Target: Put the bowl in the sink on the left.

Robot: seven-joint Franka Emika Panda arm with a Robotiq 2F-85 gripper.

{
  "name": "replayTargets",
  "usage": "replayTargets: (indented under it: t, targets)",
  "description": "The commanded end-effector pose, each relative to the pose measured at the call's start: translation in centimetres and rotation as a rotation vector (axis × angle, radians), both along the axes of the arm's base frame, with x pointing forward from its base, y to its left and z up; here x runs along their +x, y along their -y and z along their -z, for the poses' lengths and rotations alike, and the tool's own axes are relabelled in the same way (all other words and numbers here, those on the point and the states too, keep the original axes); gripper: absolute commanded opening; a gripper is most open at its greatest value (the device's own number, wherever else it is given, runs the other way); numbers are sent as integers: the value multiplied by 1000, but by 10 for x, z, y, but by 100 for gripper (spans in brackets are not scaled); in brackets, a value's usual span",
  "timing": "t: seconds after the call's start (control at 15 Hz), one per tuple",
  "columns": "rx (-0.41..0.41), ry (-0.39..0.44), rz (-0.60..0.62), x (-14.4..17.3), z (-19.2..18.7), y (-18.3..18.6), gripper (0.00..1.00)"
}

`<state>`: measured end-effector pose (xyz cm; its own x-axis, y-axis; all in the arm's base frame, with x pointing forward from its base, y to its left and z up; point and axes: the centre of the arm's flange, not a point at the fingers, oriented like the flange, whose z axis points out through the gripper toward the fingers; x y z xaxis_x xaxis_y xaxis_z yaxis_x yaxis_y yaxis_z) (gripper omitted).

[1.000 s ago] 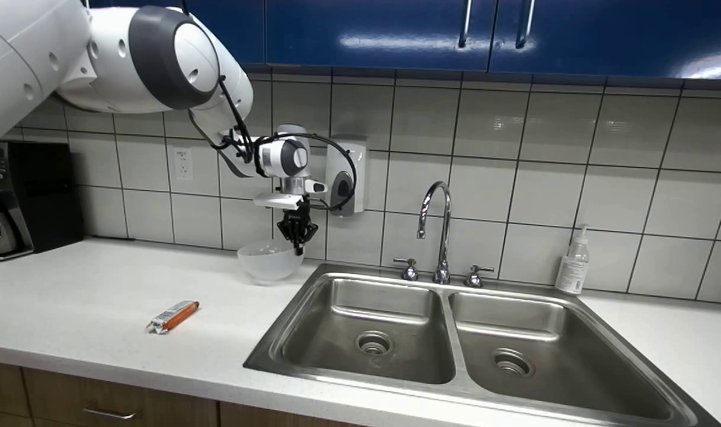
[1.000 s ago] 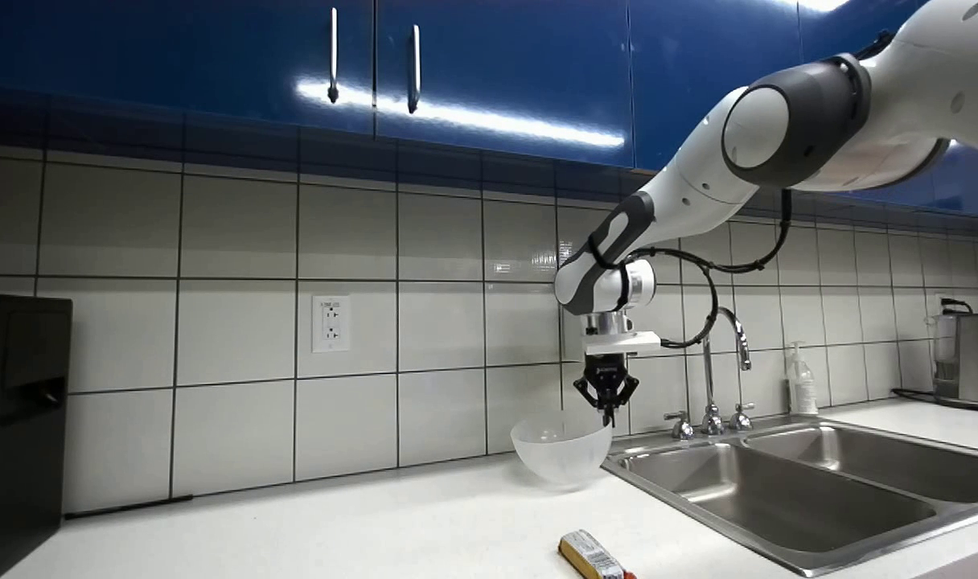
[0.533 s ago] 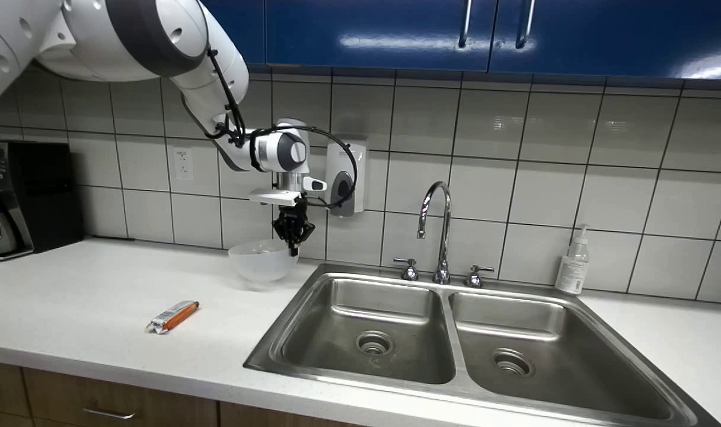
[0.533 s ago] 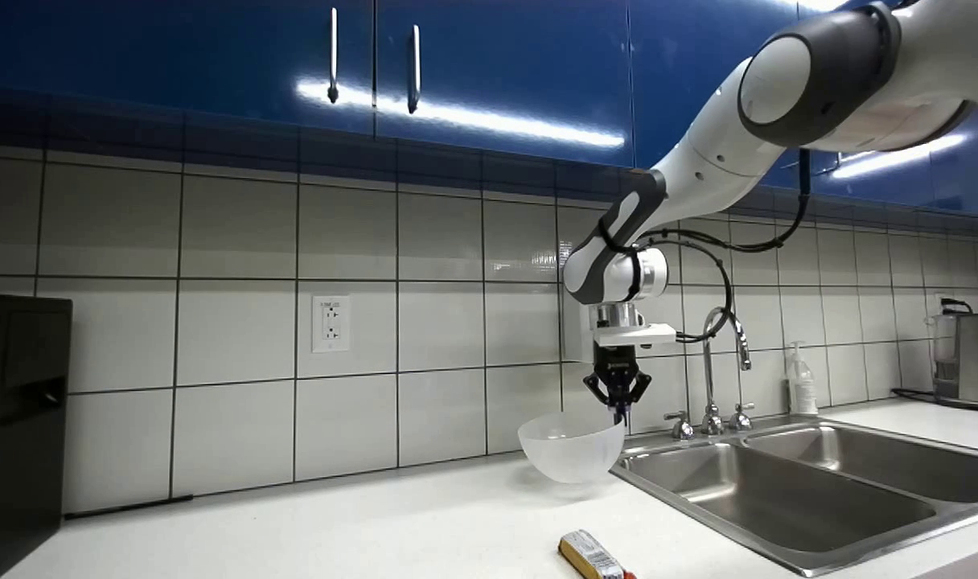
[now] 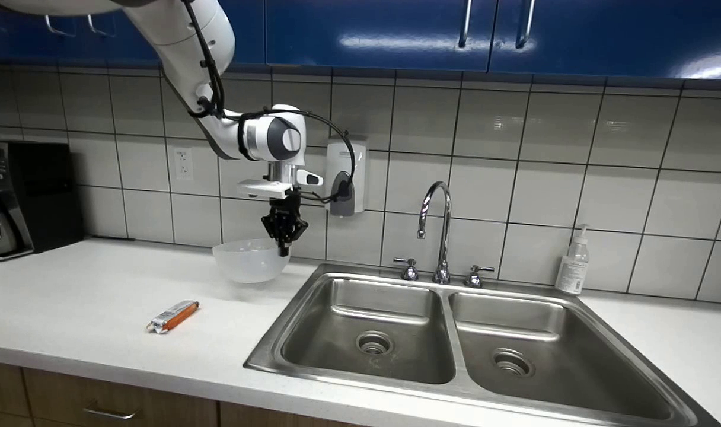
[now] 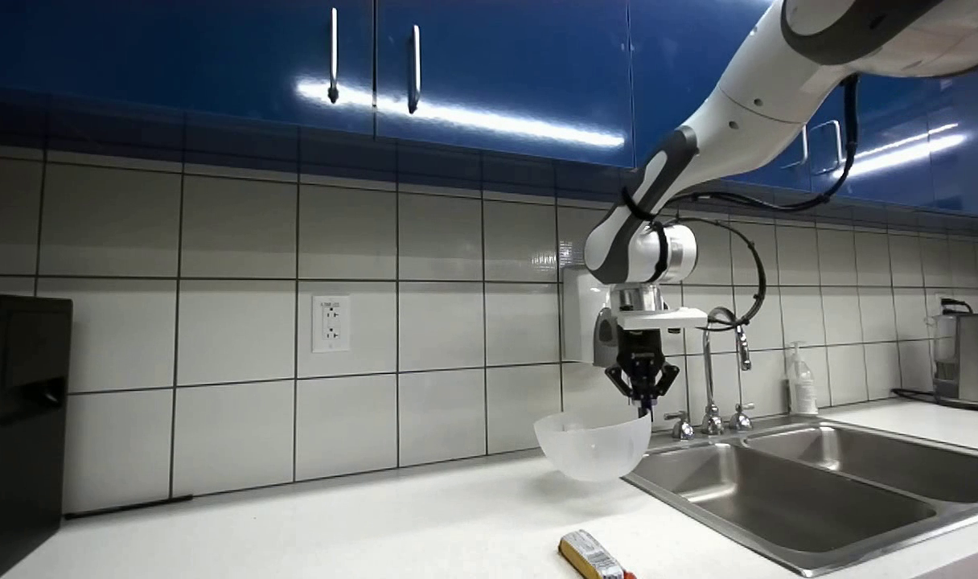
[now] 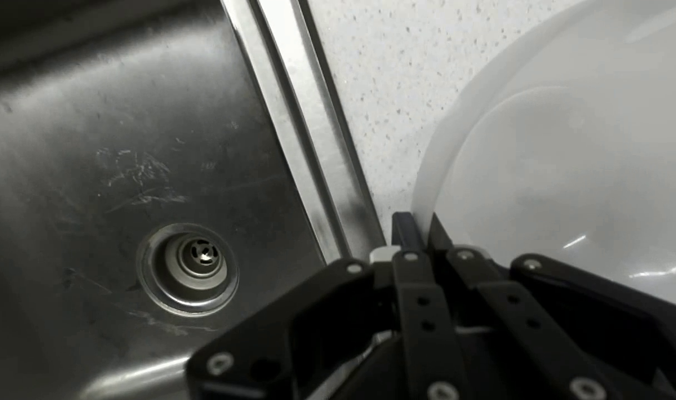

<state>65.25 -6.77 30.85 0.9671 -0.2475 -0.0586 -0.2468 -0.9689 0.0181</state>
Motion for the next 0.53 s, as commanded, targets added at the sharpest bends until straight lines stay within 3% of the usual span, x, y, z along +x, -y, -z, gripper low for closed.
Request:
replayTargets:
  t: [0.0,0.47]
  targets:
    - [41,14,9,-46,-15,15,1]
    - [20,29,120,-64,-16,70,1]
